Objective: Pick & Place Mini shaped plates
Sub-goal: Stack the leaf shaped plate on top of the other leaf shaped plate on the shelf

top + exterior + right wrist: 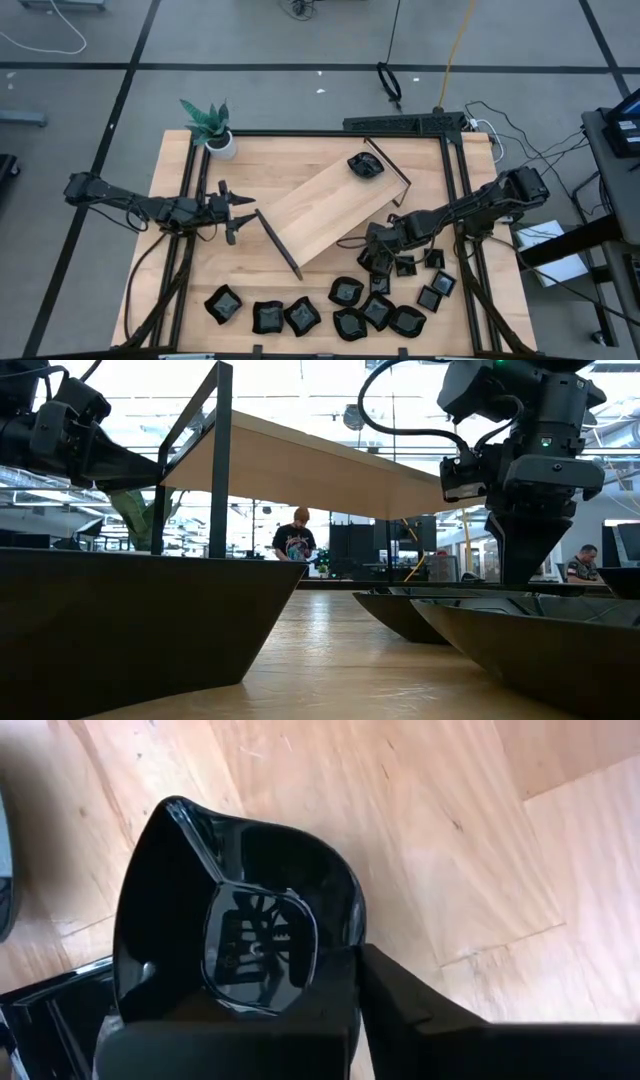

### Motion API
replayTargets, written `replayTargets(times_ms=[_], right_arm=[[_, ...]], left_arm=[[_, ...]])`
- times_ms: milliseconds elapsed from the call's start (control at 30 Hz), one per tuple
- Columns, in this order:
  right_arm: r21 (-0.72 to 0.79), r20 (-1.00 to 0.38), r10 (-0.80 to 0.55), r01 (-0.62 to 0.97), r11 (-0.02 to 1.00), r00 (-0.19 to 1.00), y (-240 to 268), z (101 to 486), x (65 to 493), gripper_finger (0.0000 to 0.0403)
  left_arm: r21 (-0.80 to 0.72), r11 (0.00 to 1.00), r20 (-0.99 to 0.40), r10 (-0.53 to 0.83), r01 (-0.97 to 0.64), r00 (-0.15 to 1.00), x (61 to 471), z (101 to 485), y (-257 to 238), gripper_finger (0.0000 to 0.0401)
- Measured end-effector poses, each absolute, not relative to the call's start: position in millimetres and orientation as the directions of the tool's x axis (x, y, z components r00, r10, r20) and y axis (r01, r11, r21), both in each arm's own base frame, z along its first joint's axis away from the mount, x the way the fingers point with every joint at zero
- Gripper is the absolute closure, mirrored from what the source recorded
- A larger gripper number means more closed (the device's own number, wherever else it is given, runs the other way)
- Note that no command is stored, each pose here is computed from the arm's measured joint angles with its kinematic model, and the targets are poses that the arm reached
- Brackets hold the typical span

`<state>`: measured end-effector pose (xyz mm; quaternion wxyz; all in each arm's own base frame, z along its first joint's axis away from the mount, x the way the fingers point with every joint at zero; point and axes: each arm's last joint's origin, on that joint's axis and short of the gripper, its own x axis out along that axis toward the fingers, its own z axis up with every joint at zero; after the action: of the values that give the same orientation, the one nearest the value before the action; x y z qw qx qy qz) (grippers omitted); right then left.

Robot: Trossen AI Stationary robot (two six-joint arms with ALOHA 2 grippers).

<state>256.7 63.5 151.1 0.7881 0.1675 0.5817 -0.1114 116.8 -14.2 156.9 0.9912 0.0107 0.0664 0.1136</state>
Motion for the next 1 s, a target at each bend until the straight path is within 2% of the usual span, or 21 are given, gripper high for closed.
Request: replayTargets(times_ms=[433, 1000], right_arm=[[0.117, -0.950, 0.025, 0.283, 0.952, 0.310, 64.0, 152.5, 258.6, 0.0402], [0.125, -0.932, 0.039, 0.220, 0.967, 0.360, 66.1, 172.8, 267.0, 0.0402]], left_arm=[[0.040, 0.974, -0.129, 0.227, -0.223, 0.965, 116.9, 156.9, -14.2, 0.0192], [0.037, 0.970, -0.128, 0.243, -0.240, 0.962, 116.7, 156.9, -13.7, 0.0192]])
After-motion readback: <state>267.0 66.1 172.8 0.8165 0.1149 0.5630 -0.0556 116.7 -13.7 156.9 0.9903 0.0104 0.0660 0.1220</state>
